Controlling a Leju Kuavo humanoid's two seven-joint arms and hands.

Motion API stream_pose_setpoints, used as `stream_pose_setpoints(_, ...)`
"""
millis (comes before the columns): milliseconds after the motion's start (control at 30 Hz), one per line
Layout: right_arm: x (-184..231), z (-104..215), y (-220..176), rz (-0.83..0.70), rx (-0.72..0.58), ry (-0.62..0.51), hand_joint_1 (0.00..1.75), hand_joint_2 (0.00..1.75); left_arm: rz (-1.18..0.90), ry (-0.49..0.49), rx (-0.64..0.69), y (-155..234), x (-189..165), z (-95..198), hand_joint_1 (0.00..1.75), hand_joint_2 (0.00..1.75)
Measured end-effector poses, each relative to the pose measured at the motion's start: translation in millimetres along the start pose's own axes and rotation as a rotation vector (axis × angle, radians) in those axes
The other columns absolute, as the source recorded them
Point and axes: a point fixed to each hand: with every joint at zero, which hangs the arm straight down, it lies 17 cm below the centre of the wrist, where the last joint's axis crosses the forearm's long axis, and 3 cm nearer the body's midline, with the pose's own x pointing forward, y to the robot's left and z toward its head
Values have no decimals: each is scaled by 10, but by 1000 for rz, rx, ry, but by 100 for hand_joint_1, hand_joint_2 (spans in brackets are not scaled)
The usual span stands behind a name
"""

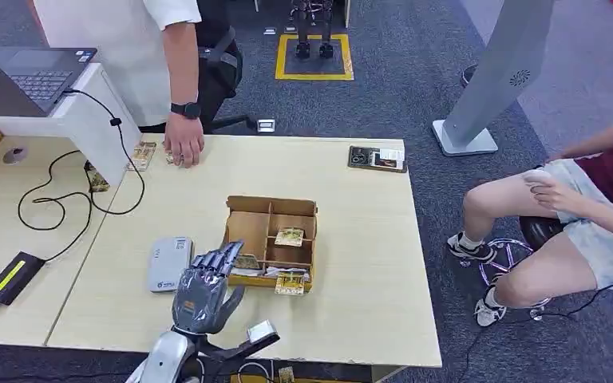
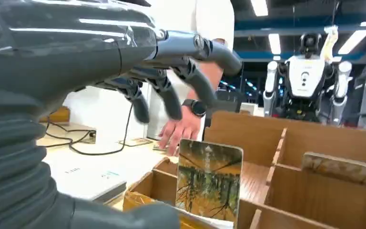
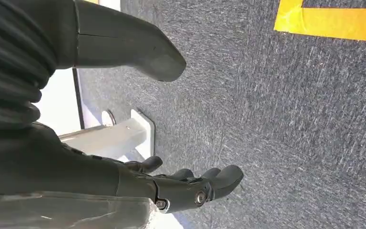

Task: Pass the card to the sensor for recognition and then transmit it.

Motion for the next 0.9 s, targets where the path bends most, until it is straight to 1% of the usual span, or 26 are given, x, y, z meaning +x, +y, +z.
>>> stream_pose_setpoints(167, -3, 0, 1, 0, 0, 1, 0, 175, 11, -9, 16, 24, 35, 15, 0, 175)
stream_pose_setpoints(300, -5, 0, -2, -1, -1, 1, 0, 175, 32, -33, 54, 126, 107, 2, 0, 175)
stream_pose_setpoints(400, -6, 0, -2, -1, -1, 1, 0, 175, 41, -29, 69, 173, 103, -27, 0, 175)
stream_pose_setpoints(733, 9, 1, 4, -2, 0, -3, 0, 175, 17, -3, 54, 121, 60, -77, 0, 175)
stream_pose_setpoints(900, 12, 8, 23, -1, 5, -4, 0, 175, -4, -10, 45, 84, 65, -112, 0, 175)
